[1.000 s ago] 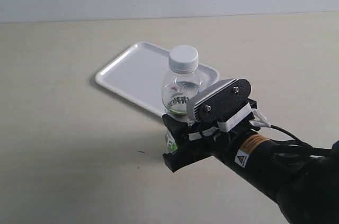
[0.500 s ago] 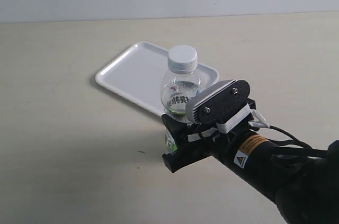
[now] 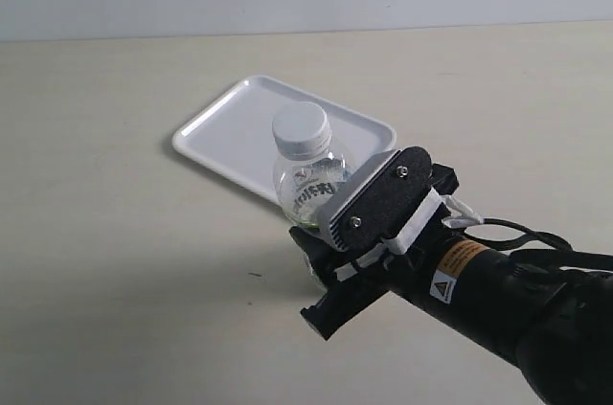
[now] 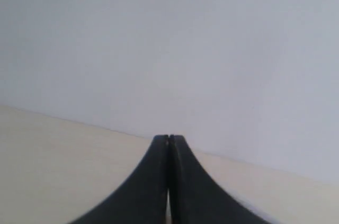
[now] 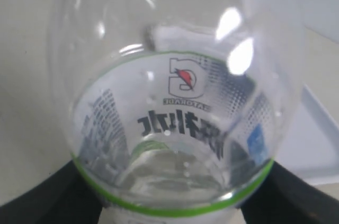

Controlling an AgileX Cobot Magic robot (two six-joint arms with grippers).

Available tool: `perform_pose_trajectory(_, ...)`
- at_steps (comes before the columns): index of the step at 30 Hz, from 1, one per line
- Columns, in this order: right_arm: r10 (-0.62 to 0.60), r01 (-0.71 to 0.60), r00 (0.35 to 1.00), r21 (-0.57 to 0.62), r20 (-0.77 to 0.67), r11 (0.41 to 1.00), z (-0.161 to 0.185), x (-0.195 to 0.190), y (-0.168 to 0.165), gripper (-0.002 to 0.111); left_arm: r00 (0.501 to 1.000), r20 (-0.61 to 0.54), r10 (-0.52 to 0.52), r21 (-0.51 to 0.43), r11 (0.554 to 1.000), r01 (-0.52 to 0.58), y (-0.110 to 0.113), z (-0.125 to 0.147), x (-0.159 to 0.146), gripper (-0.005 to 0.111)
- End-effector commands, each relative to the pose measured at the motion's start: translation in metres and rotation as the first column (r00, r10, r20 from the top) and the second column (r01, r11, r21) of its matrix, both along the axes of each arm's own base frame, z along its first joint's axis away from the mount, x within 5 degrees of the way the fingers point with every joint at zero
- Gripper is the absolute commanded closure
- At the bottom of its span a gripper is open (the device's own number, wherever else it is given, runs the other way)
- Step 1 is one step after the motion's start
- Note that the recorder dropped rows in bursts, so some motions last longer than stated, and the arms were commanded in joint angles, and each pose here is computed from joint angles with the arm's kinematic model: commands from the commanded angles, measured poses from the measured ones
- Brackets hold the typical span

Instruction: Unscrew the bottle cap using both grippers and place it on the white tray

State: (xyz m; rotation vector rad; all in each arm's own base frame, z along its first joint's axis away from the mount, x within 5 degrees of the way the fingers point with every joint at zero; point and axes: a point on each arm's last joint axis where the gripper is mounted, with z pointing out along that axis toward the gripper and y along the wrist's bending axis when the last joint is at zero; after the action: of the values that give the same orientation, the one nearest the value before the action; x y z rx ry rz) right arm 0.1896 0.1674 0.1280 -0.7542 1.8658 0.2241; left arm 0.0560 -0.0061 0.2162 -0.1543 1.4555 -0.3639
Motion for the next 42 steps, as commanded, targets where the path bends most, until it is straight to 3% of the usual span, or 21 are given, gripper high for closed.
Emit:
perform_pose_trajectory(1, 0.049, -0.049, 0.999, -0.048, -0.013, 0.998, 0.010, -0.005, -0.001, 0.108, 0.986, 0.160, 0.053, -0.233, 0.972, -0.015, 0.007, 0.016, -0.003, 0.107)
perform_pose_trajectory(4, 0.070, -0.071, 0.998, -0.066, -0.004, 0.995, 0.018, -0.007, -0.002, 0.108, 0.960, 0.278, 0.037, -0.144, 0.990, 0.003, 0.005, 0.029, -0.008, 0.107)
perform_pose_trajectory(7, 0.085, -0.084, 0.996, -0.068, 0.020, 0.994, 0.027, -0.009, -0.003, 0.108, 0.915, 0.401, -0.041, -0.116, 0.989, 0.096, -0.002, 0.055, -0.014, 0.107)
perform_pose_trajectory(10, 0.095, -0.093, 0.995, -0.071, 0.026, 0.993, 0.032, -0.011, -0.004, 0.108, 0.861, 0.481, -0.163, 0.016, 0.984, 0.177, -0.014, 0.082, -0.016, 0.107)
perform_pose_trajectory(13, 0.116, -0.118, 0.993, -0.107, -0.020, 0.987, 0.032, -0.010, -0.001, 0.108, 0.860, 0.442, -0.254, 0.096, 0.967, 0.236, -0.024, 0.105, -0.003, 0.107)
perform_pose_trajectory(17, 0.182, -0.207, 0.973, -0.191, -0.143, 0.959, 0.036, -0.006, 0.012, 0.108, 0.883, 0.284, -0.374, 0.205, 0.923, 0.325, -0.040, 0.124, 0.030, 0.107)
perform_pose_trajectory(21, 0.197, -0.227, 0.967, -0.191, -0.163, 0.955, 0.044, -0.001, 0.020, 0.108, 0.857, 0.051, -0.513, 0.276, 0.832, 0.481, -0.059, 0.126, 0.075, 0.107)
perform_pose_trajectory(26, 0.127, -0.162, 0.975, -0.198, -0.182, 0.967, 0.043, 0.012, 0.005, 0.108, 0.705, -0.169, -0.689, 0.346, 0.628, 0.697, -0.083, 0.120, 0.126, 0.106)
perform_pose_trajectory(29, 0.070, -0.101, 0.984, -0.188, -0.166, 0.977, 0.044, 0.022, -0.006, 0.108, 0.606, -0.265, -0.750, 0.286, 0.540, 0.792, -0.092, 0.118, 0.153, 0.097)
perform_pose_trajectory(32, 0.037, -0.064, 0.988, -0.182, -0.149, 0.981, 0.046, 0.028, -0.012, 0.108, 0.514, -0.369, -0.775, 0.201, 0.473, 0.858, -0.100, 0.117, 0.175, 0.078)
perform_pose_trajectory(34, 0.016, -0.036, 0.992, -0.159, -0.124, 0.987, 0.045, 0.028, -0.014, 0.108, 0.467, -0.372, -0.802, 0.155, 0.443, 0.883, -0.109, 0.123, 0.185, 0.066)
perform_pose_trajectory(37, -0.009, 0.000, 0.997, -0.118, -0.070, 0.993, 0.041, 0.026, -0.018, 0.108, 0.411, -0.359, -0.838, 0.173, 0.373, 0.912, -0.121, 0.129, 0.191, 0.059)
perform_pose_trajectory(42, 0.014, -0.019, 0.998, -0.079, -0.063, 0.997, 0.034, 0.018, -0.021, 0.108, 0.396, -0.307, -0.866, 0.338, 0.290, 0.895, -0.134, 0.146, 0.191, 0.051)
